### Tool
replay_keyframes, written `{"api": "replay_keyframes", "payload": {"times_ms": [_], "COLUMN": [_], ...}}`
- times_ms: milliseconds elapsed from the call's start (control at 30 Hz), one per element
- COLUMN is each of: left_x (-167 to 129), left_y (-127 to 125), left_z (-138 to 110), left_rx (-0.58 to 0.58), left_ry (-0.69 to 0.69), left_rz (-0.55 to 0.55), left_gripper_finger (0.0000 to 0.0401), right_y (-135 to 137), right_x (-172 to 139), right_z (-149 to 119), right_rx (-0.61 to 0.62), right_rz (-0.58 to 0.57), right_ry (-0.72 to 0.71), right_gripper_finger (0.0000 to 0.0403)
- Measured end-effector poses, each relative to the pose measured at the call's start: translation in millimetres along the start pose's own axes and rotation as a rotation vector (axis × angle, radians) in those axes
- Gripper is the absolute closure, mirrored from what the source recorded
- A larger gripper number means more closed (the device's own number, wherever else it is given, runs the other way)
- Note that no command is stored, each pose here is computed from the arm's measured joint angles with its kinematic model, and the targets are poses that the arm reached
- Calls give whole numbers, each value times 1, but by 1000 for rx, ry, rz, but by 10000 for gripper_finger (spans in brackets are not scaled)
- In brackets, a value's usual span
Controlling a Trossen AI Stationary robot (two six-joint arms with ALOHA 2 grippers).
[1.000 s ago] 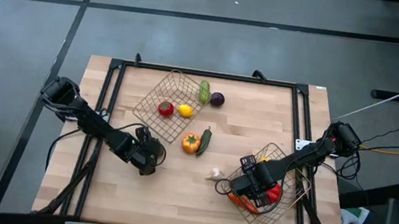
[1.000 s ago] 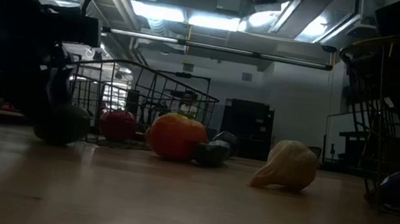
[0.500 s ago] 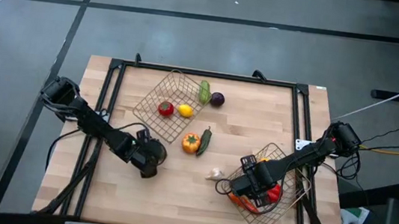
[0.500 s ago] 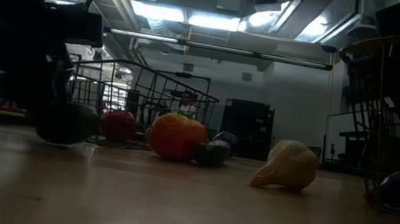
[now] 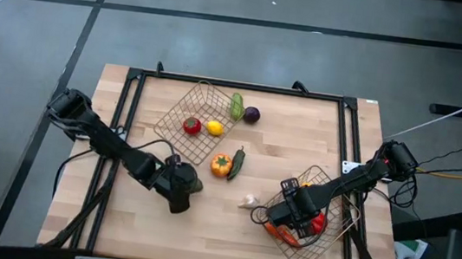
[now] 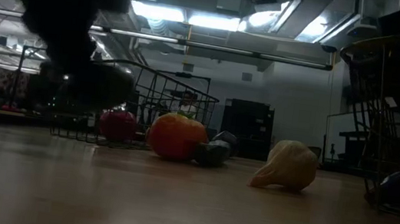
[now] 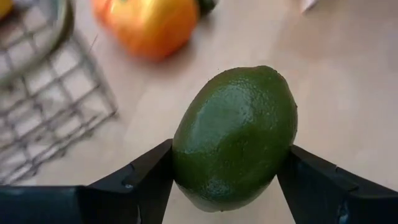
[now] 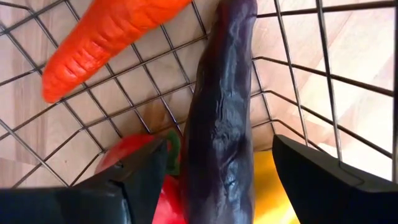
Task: Sort produce into baskets
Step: Put the avocado into the top basket
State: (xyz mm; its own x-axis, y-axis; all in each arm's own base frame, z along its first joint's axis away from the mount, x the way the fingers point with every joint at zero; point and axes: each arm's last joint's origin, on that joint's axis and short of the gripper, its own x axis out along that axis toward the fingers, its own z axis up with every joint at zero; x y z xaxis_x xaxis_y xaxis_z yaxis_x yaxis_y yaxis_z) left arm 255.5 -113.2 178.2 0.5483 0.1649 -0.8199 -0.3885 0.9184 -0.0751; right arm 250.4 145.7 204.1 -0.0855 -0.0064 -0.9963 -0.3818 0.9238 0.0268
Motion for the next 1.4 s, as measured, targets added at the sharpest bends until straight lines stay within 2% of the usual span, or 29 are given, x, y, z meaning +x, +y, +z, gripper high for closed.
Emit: {"api": "replay_keyframes", "payload": {"times_ms": [267,500,633,733,833,967,1067,1267,1400], "left_x": [-29,-50,-56,-55,-50,-38,-28,-5,7], "left_y": [-22,-14,4,25,50,85,111,153,172], "left_z": [50,105,134,151,163,168,167,150,135], "left_rx": [23,17,32,50,19,-46,-131,-285,-333], "left_ry": [-130,-283,-369,-413,-430,-391,-341,-238,-176], "left_rz": [-95,-69,39,165,303,402,431,456,486], "left_gripper_finger": [148,148,148,148,148,148,148,148,148], "right_y": [0,0,0,0,0,0,0,0,0], "right_x": [0,0,0,0,0,0,0,0,0], "right_z": [0,0,0,0,0,0,0,1,2], "right_rx": [-3,-3,-4,-4,-5,-5,-5,-5,-6], "right_rz": [0,0,0,0,0,0,0,1,3], "right_ry": [0,-1,-2,-2,-2,-4,-5,-7,-27], "right_gripper_finger": [116,116,116,116,116,116,116,116,116]}}
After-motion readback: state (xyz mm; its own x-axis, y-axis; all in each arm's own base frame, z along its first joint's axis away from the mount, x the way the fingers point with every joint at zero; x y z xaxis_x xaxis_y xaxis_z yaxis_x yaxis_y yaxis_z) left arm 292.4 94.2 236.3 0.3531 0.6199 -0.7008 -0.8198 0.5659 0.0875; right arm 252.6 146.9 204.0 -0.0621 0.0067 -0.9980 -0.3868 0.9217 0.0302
